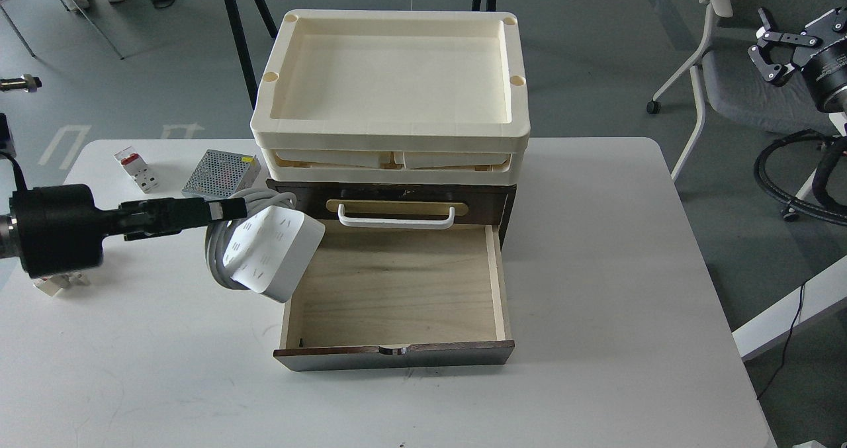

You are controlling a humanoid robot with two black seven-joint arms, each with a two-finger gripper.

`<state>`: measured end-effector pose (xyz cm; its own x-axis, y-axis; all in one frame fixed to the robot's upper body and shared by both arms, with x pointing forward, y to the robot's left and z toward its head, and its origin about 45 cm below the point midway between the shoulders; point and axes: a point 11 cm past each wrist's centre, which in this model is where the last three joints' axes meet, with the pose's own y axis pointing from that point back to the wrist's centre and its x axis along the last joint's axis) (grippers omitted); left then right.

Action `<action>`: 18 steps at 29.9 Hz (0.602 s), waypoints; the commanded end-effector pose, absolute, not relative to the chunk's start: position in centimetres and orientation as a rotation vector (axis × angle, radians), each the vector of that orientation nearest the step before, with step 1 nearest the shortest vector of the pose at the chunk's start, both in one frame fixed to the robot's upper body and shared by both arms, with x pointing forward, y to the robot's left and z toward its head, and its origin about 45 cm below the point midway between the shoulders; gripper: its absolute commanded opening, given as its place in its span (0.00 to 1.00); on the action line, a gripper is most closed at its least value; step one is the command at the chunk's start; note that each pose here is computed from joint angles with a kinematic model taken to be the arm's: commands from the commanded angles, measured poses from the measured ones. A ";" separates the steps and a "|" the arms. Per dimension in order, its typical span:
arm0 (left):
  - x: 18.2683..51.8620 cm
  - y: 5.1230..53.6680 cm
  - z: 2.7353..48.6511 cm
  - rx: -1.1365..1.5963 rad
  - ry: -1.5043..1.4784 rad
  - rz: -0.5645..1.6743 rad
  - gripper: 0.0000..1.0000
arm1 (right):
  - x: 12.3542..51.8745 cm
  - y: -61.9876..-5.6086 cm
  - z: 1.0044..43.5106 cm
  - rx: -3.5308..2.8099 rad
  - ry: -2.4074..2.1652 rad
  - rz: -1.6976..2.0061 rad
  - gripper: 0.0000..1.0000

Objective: Put charging cable into cabinet
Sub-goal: 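Carry the power strip with the left gripper over the open drawer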

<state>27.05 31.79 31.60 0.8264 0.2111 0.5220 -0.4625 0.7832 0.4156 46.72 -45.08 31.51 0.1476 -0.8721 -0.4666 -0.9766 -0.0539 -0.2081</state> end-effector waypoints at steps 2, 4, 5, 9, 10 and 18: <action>27.7 27.4 30.1 0.411 -0.419 0.362 0.00 | 46.6 -45.3 31.4 -1.961 1.770 0.293 1.00; 27.7 25.9 28.7 0.375 -0.397 0.355 0.00 | 46.5 -45.8 31.2 -1.951 1.788 0.293 1.00; 27.7 25.5 28.0 0.363 -0.387 0.359 0.00 | 46.4 -46.0 31.2 -1.949 1.794 0.292 1.00; 28.5 24.1 25.4 0.337 -0.342 0.372 0.00 | 46.2 -46.5 30.7 -1.941 1.813 0.297 1.00; 28.8 24.0 24.8 0.339 -0.333 0.374 0.00 | 46.1 -46.5 30.7 -1.941 1.814 0.298 1.00; 30.1 24.6 21.3 0.375 -0.274 0.426 0.00 | 46.0 -46.5 30.3 -1.941 1.818 0.305 1.00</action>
